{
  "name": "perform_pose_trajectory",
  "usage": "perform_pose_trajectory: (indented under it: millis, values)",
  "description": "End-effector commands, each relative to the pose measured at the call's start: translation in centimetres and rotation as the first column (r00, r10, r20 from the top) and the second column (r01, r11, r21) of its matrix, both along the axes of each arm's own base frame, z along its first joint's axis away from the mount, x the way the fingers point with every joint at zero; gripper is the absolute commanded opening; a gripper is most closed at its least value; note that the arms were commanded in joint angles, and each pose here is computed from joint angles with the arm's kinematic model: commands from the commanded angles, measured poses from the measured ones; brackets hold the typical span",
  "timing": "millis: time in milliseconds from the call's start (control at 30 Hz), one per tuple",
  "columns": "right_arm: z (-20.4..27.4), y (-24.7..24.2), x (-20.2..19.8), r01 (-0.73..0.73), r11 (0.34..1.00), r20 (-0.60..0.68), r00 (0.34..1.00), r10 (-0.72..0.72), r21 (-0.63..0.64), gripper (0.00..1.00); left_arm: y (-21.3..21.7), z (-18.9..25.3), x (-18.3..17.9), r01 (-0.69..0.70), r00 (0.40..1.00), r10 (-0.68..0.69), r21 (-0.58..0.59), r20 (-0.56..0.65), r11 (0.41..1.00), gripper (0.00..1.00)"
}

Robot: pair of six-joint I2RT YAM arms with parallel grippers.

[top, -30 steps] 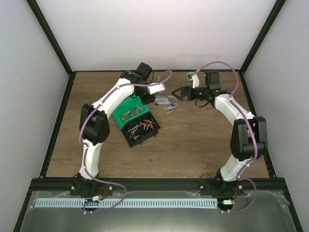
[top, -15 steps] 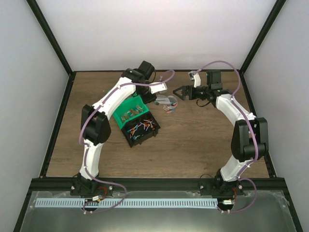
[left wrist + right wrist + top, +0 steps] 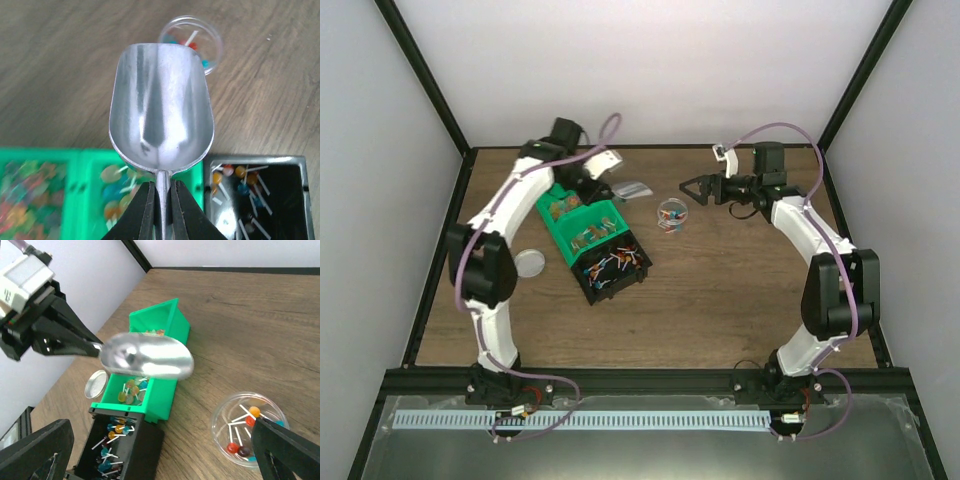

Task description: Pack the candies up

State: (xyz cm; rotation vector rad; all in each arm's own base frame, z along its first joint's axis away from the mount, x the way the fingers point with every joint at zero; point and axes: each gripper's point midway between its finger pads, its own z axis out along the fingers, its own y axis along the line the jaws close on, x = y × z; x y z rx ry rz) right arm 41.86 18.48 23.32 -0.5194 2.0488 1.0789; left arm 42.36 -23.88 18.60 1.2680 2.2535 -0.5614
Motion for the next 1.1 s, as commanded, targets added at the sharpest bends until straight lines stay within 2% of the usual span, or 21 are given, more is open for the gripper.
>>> perform_pose_trajectory:
  millis: [0,233,467,700,1067]
  values:
    - [2.6,0.7,-0.4,-0.064,0.996,0.062,0.996,0.06,0.06,1.0,4.7,4.6,-0.3,-0.069,0.994,0.077,-0.102,0.079,0.992,0.04]
    - [2.1,5.0,0.9,-0.115,0.993,0.048,0.992,0.113,0.024,1.0,14.8,2.5,-1.7,-0.205,0.975,0.201,0.036,0.096,0.978,0.04]
    - [0.7,10.5,1.1,-0.163,0.986,0.062,0.984,0.165,-0.046,0.98,21.9,1.5,-2.5,-0.264,0.963,0.236,0.26,0.134,0.929,0.04]
    - [-1.2,14.8,1.7,-0.173,0.979,0.082,0.98,0.182,-0.105,0.93,24.6,0.9,-1.4,-0.257,0.966,0.223,0.419,0.128,0.871,0.04]
    - [-4.6,19.2,3.3,-0.162,0.973,0.089,0.98,0.178,-0.162,0.88,23.8,-1.5,0.1,-0.154,0.988,0.147,0.495,0.053,0.855,0.04]
